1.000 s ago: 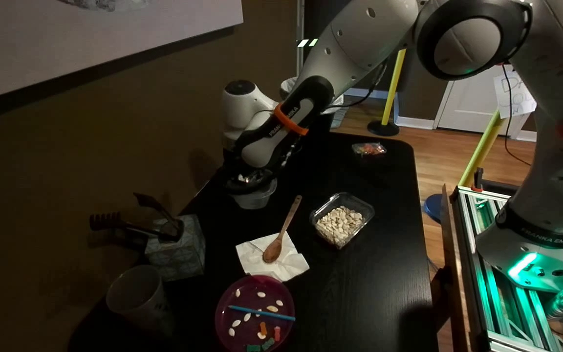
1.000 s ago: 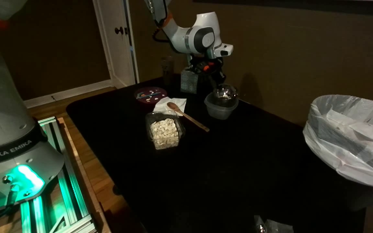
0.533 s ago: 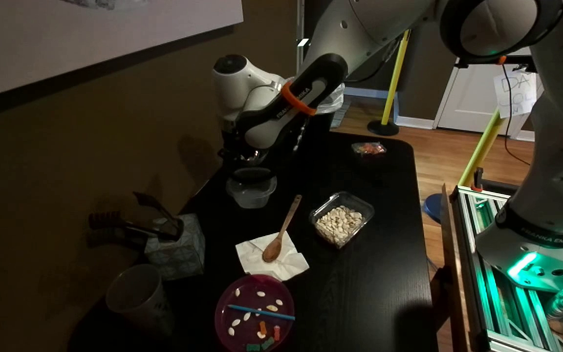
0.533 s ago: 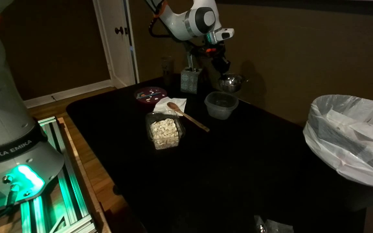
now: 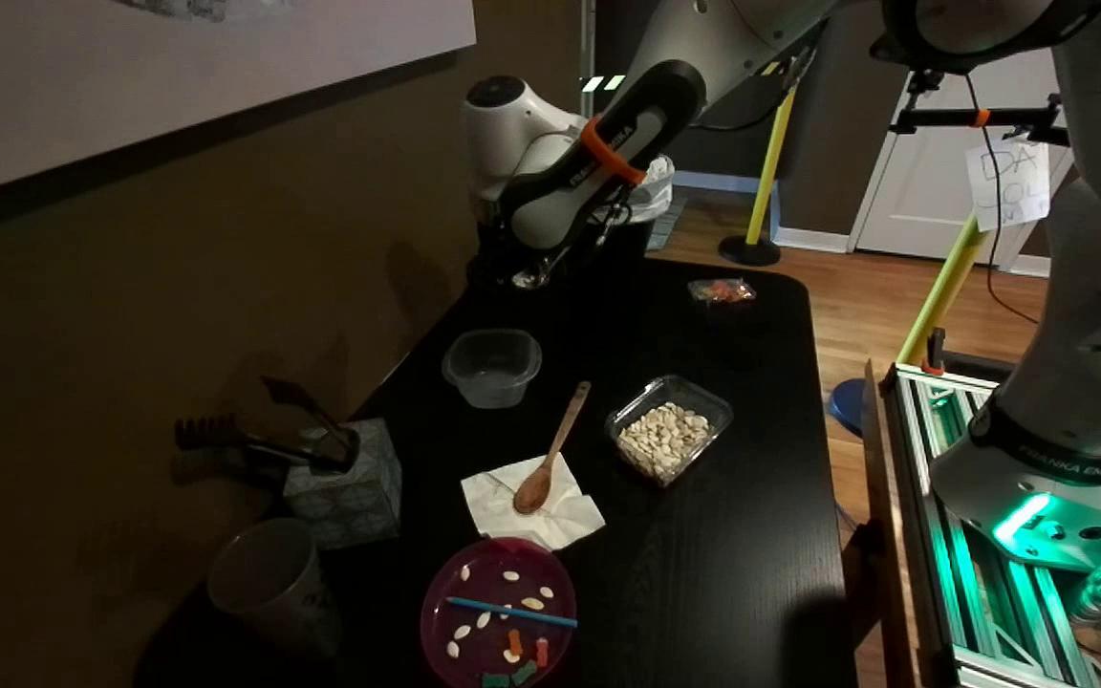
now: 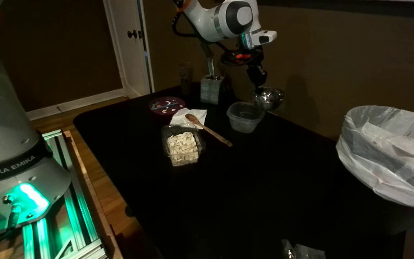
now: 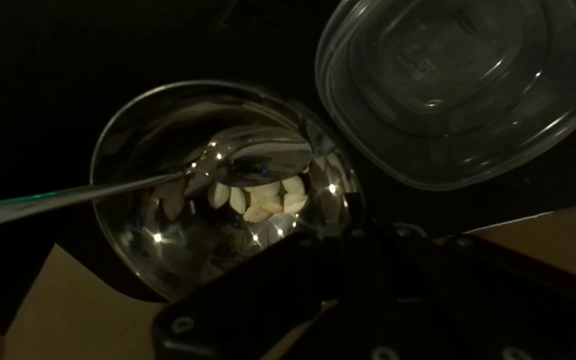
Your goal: Move the container to the left then remove the bowl inside
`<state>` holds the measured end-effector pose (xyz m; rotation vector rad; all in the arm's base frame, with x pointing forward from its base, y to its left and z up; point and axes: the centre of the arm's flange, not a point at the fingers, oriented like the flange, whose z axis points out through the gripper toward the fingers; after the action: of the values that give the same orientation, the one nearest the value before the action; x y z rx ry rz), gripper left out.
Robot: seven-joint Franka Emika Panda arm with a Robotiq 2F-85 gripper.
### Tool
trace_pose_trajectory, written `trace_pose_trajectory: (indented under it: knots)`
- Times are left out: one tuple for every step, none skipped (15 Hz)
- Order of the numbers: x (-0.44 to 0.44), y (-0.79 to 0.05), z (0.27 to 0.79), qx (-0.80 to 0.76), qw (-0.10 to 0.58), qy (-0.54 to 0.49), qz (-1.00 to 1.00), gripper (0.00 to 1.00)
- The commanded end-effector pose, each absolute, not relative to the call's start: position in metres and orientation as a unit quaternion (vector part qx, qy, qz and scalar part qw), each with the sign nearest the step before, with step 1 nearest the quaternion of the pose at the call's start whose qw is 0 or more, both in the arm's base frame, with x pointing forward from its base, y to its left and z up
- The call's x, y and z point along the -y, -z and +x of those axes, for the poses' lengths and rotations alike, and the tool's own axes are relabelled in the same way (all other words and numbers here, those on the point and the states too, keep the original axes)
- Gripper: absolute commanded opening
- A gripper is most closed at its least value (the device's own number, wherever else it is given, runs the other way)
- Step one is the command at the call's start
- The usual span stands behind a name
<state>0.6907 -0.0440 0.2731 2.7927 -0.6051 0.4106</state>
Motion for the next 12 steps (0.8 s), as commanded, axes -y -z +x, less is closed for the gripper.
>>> trace_pose_trajectory:
  knots:
    - [0.052,-0.273,0.688,0.214,0.125,-0.141,0.958,0.03]
    - [0.057,-0.273,0.686,0.218,0.124,-0.14,0.958,0.01]
    - [0.054,-0.268,0.693,0.219,0.124,-0.13,0.959,0.01]
    - [0.057,-0.267,0.697,0.223,0.125,-0.121,0.959,0.01]
    - [0.063,-0.265,0.7,0.234,0.129,-0.11,0.957,0.01]
    - [0.07,-0.26,0.702,0.243,0.129,-0.095,0.957,0.01]
    - [0.077,-0.255,0.704,0.253,0.131,-0.079,0.955,0.01]
    - [0.082,-0.25,0.706,0.26,0.133,-0.065,0.954,0.01]
    - [0.087,-0.247,0.707,0.266,0.133,-0.052,0.953,0.01]
    - [0.094,-0.242,0.709,0.273,0.13,-0.04,0.952,0.01]
    - [0.1,-0.237,0.711,0.277,0.123,-0.035,0.952,0.01]
    - [0.106,-0.23,0.716,0.283,0.11,-0.037,0.952,0.01]
